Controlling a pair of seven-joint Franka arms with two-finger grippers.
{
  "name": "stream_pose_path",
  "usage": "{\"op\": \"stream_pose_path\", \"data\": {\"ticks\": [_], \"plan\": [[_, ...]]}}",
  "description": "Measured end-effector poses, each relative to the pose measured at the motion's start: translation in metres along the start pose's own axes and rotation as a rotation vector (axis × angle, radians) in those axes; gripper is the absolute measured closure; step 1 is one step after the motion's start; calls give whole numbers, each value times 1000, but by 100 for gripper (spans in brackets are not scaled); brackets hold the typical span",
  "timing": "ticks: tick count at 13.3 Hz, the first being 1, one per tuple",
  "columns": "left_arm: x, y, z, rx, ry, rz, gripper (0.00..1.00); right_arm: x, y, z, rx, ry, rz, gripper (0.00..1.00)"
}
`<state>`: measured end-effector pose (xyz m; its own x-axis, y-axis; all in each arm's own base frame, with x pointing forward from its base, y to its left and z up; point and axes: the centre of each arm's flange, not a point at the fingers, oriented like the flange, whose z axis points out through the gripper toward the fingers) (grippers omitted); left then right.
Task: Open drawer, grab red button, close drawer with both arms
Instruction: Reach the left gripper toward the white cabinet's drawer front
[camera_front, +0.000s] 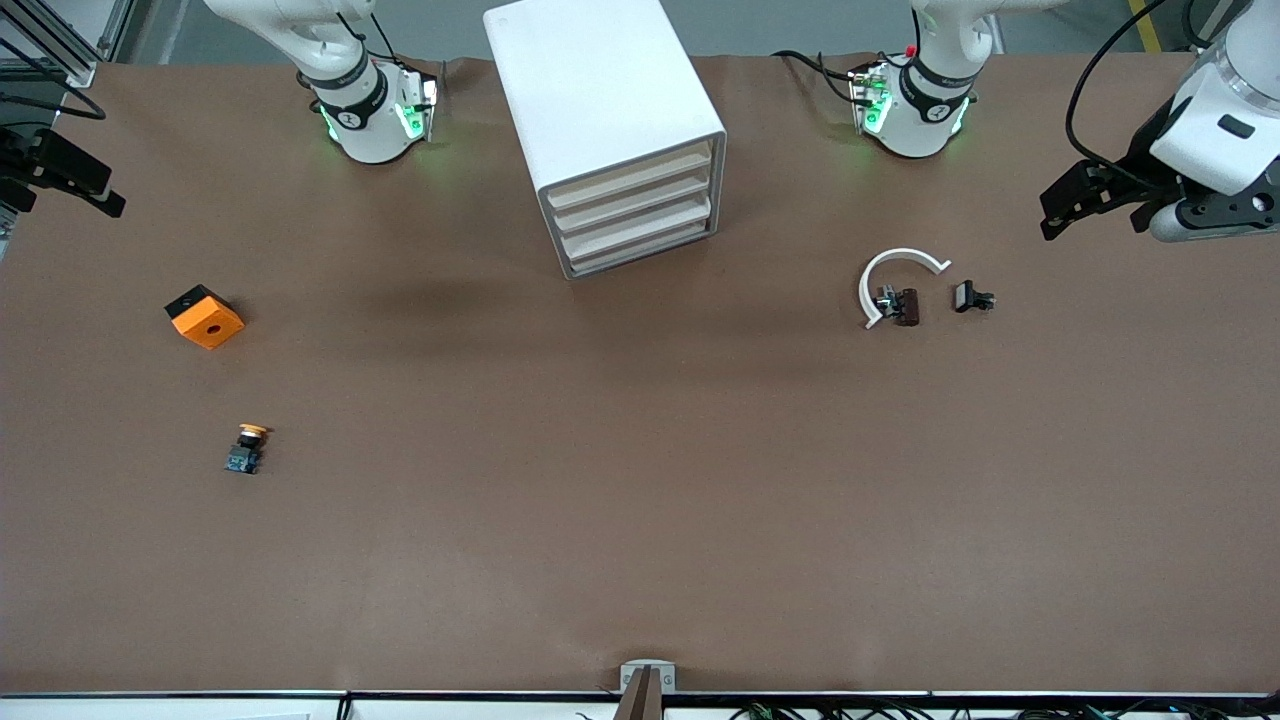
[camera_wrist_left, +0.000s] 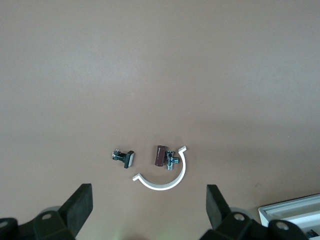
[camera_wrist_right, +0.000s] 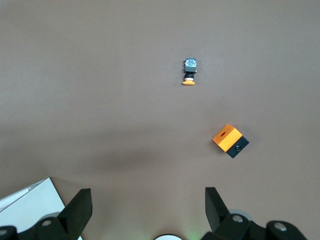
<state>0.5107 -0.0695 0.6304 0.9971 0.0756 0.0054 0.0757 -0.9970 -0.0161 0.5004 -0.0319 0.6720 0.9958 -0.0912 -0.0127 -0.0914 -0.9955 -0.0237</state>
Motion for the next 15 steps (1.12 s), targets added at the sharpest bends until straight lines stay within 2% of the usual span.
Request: {"op": "stream_pose_path", "data": {"ticks": [6, 8, 11, 13, 15], "plan": [[25, 6, 35, -2, -66, 9, 0, -1, -1, 0, 0, 3, -4, 0], [47, 14, 74, -4, -134, 23, 0, -1, -1, 0, 0, 4, -4, 0], [83, 34, 163, -16, -256, 50, 0, -4, -1, 1, 1, 9, -4, 0], [97, 52, 211, -31, -299, 56, 0, -5, -1, 0, 1, 12, -4, 0], [100, 72, 242, -20, -333, 10, 0, -5, -1, 1, 1, 11, -4, 0]]}}
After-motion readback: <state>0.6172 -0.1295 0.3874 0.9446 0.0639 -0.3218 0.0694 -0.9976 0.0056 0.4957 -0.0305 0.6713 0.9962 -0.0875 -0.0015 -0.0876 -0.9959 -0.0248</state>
